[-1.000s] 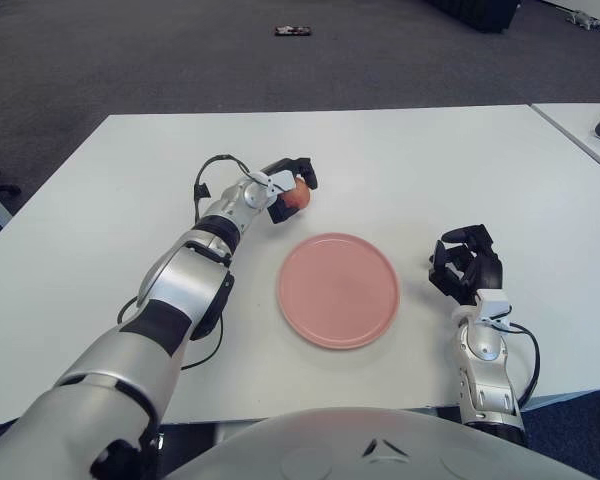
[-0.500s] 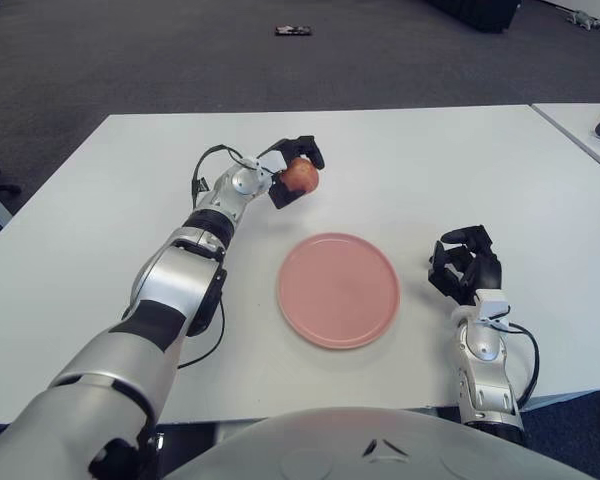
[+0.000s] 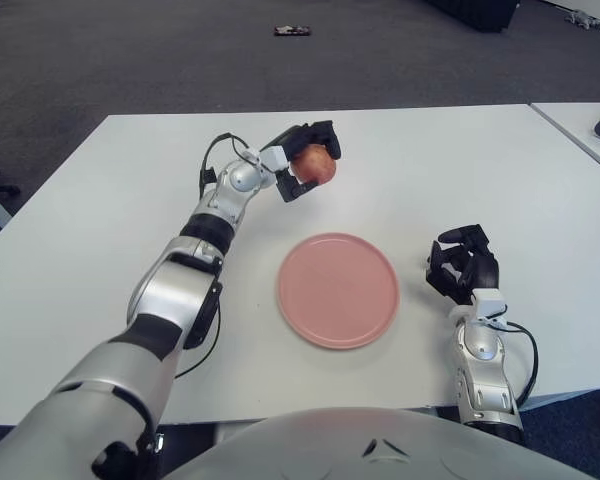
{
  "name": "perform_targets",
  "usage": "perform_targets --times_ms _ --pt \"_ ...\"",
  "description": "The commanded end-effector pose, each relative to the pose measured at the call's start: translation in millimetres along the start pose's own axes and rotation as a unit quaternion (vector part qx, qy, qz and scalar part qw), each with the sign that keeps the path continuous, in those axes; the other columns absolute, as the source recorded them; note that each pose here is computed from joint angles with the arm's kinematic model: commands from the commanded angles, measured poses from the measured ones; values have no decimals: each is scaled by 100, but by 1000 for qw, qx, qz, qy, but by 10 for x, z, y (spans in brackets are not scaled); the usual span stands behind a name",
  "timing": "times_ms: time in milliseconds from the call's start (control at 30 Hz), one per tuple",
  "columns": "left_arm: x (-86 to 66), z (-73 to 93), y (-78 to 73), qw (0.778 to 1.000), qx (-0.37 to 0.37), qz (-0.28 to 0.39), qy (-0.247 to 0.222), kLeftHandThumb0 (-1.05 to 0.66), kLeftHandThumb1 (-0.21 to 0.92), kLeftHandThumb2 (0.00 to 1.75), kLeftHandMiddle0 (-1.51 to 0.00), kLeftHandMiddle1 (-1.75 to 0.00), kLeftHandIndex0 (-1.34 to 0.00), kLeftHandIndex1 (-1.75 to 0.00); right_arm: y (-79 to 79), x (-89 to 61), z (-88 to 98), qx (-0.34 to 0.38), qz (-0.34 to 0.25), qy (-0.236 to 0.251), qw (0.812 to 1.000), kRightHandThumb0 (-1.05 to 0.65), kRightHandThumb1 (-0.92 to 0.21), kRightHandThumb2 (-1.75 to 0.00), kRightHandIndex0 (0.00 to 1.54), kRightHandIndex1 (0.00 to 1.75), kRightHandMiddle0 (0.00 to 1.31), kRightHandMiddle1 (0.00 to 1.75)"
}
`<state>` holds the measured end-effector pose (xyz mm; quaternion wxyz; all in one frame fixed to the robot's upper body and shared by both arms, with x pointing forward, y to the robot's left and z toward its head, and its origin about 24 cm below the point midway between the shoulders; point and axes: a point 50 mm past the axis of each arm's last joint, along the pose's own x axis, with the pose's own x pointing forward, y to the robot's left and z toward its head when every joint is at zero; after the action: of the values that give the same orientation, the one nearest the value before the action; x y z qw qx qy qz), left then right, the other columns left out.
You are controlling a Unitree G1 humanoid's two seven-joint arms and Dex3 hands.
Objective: Put the apple into the plate.
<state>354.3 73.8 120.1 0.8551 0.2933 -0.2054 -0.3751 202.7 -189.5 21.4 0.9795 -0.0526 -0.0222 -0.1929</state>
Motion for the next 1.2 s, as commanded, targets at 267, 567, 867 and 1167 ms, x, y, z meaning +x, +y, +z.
perform_targets --times_ms 267,567,867,1167 --pt "-303 349 -395 985 27 -140 -95 0 -11 175 -97 -160 -70 -175 20 36 37 13 3 1 1000 -39 -65 -90 52 159 36 175" --pt "-431 427 -504 967 46 -210 -134 0 -11 175 -98 -159 -71 -175 24 26 49 20 -1 7 1000 -39 -65 -90 54 157 36 175" --pt "-567 309 -887 947 46 -288 -137 0 -11 175 -97 -160 -70 -175 11 30 47 21 -2 8 1000 -39 -64 -92 56 158 37 175" --pt "-650 299 -1087 924 81 -345 -142 0 -10 175 -96 -162 -70 -175 9 26 38 13 -1 -1 1000 -39 -64 -92 55 161 37 175"
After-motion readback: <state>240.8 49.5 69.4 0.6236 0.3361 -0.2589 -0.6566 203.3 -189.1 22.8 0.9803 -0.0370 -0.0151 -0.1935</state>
